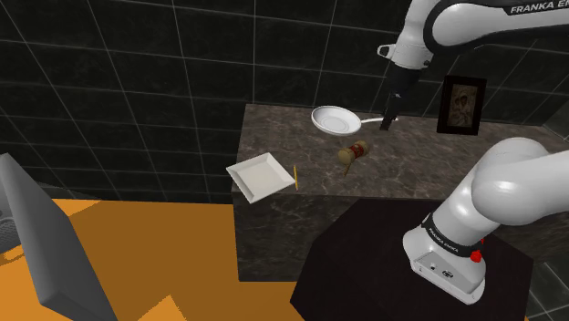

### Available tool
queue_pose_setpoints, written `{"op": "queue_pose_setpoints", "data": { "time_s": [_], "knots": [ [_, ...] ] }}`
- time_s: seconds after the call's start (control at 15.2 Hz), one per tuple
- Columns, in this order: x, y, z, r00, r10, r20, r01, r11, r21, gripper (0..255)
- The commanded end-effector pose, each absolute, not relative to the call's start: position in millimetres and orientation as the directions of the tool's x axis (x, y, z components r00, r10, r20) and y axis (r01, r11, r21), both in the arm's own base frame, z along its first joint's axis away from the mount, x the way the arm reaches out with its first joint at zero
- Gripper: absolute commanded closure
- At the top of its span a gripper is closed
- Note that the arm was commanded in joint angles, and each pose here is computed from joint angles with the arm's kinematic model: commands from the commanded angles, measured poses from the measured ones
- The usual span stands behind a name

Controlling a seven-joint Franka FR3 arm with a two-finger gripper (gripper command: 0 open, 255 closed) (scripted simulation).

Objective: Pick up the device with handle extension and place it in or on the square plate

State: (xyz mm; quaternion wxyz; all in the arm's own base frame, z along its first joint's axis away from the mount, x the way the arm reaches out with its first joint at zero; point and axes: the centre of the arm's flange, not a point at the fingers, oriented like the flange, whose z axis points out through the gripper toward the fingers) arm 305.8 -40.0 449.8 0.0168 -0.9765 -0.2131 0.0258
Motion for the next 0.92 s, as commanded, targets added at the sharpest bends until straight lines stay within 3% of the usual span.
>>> {"op": "queue_pose_setpoints", "data": {
  "time_s": [0.0,0.53,0.86],
  "knots": [
    [313,-48,427,0.875,0.484,-0.034,0.483,-0.875,-0.037,0],
    [347,-80,335,0.709,0.705,-0.012,0.705,-0.709,-0.014,0],
    [347,-80,313,0.707,0.707,-0.012,0.707,-0.707,-0.013,0]
  ]
}}
